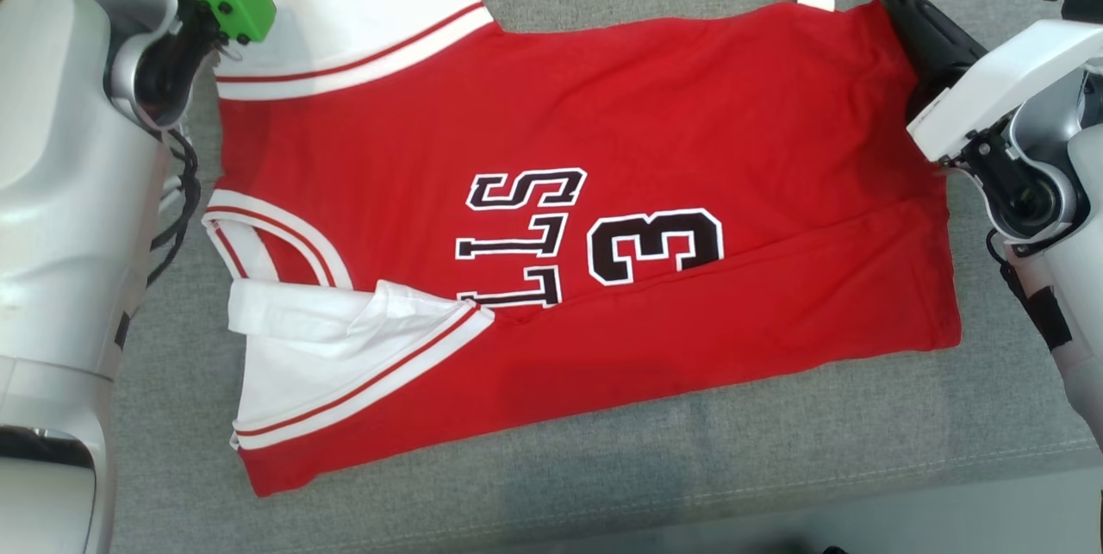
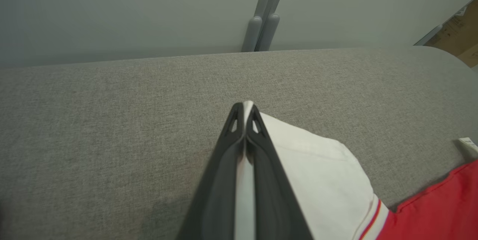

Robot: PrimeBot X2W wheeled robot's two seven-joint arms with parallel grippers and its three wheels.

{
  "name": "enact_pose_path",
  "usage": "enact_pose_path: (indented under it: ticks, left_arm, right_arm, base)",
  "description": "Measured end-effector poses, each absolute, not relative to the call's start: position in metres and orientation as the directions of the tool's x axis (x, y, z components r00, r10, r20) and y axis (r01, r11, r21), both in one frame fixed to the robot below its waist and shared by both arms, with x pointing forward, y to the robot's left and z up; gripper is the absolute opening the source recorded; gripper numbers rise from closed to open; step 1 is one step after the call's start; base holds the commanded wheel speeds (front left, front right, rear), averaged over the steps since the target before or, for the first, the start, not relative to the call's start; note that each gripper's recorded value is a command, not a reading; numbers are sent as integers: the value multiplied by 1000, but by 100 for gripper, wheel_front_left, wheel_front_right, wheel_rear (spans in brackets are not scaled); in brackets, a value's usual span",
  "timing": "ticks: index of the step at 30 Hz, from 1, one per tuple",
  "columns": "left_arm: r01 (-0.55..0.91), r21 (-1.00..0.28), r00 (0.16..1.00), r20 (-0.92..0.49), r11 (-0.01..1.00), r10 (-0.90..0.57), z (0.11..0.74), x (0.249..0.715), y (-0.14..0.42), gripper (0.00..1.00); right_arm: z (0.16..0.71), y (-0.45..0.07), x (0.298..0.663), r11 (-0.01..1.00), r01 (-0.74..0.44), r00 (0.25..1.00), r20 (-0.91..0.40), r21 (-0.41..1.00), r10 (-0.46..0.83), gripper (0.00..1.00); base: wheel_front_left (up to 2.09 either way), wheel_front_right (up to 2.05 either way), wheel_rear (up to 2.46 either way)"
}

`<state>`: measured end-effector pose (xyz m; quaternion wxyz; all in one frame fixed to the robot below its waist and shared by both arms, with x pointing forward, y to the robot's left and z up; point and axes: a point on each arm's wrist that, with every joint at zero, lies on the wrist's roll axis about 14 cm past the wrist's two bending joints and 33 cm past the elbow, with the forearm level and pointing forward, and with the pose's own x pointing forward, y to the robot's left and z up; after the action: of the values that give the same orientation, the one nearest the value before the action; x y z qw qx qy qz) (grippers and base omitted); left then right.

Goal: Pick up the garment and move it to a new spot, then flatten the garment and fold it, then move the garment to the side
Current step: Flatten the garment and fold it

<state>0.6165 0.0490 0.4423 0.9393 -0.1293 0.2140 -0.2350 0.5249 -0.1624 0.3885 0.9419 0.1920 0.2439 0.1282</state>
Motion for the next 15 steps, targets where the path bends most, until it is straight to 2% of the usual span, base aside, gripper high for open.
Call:
enact_pose_path:
  ticks: [6,11,15]
  left_arm:
    - [380,-364,807,-320,850,-497,455,599,53,0]
    - [418,-387,810,-251,822,-530,479,581,43,0]
    - [448,-420,795,-217,789,-566,490,557,33,0]
  right_arm:
    - [400,-158,512,897,-178,861,-377,406,341,0]
    - [416,-140,502,883,-242,865,-324,402,384,0]
    - [416,-138,484,884,-257,858,-329,391,395,0]
  base:
    - [0,0,0]
    - [0,0,0]
    - [0,0,0]
